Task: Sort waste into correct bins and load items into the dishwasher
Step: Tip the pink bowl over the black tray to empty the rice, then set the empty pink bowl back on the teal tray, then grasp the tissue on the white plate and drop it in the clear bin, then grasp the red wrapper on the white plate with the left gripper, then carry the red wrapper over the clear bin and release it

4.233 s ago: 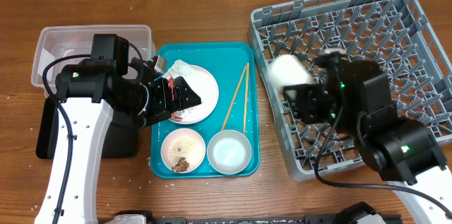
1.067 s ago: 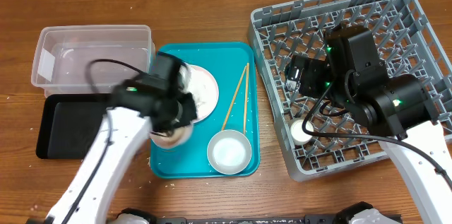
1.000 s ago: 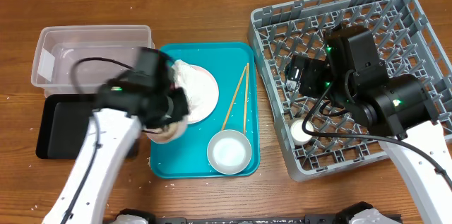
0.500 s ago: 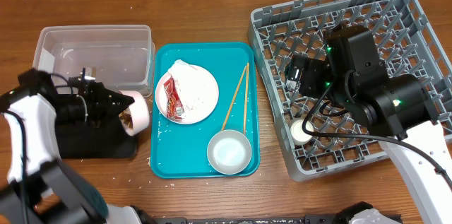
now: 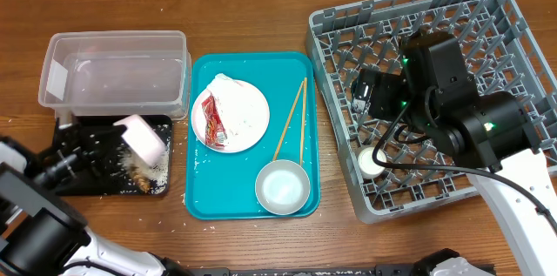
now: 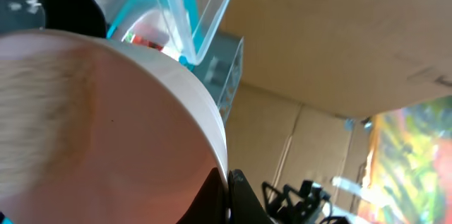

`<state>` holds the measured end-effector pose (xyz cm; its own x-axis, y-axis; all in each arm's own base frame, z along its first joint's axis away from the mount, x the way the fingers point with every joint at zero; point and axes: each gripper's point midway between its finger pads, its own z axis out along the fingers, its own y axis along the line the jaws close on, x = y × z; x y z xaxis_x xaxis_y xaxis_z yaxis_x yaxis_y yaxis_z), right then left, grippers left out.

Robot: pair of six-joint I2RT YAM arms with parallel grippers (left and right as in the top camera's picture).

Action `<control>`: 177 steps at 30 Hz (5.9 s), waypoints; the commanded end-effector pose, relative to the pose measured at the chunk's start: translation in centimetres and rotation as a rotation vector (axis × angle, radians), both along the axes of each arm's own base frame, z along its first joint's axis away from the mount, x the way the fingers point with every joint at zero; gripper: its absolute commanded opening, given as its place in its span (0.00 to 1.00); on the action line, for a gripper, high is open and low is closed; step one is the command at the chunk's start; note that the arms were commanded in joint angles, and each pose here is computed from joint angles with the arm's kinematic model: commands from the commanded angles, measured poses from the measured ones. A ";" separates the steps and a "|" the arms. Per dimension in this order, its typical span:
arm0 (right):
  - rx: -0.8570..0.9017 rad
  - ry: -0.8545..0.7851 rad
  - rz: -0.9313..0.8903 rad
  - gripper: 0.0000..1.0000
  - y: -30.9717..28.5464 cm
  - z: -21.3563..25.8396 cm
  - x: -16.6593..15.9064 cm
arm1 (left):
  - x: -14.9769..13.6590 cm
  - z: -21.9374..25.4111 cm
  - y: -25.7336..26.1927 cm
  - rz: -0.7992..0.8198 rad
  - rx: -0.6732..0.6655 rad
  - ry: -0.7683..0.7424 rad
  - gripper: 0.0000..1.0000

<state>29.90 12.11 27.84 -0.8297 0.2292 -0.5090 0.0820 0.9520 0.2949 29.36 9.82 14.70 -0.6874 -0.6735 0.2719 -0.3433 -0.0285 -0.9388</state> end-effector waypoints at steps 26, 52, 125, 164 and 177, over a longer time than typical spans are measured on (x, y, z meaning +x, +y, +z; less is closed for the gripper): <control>0.027 -0.005 0.013 1.00 0.5 0.1 0.2 | -2.1 3.0 -4.9 -0.260 0.241 -0.161 0.04; 0.027 -0.006 0.014 1.00 0.5 0.2 0.2 | -4.4 -2.2 -26.6 -0.579 1.274 0.247 0.04; 0.035 0.072 0.039 1.00 1.3 -1.5 0.0 | 10.6 2.1 -14.4 -0.334 1.214 0.275 0.52; 0.029 0.087 0.038 1.00 1.2 -1.7 -0.3 | 10.2 3.1 -13.3 -0.270 1.447 0.350 0.04; 0.022 0.105 0.038 1.00 1.0 -2.0 -0.7 | 11.3 2.1 -7.9 -0.185 1.232 0.450 0.43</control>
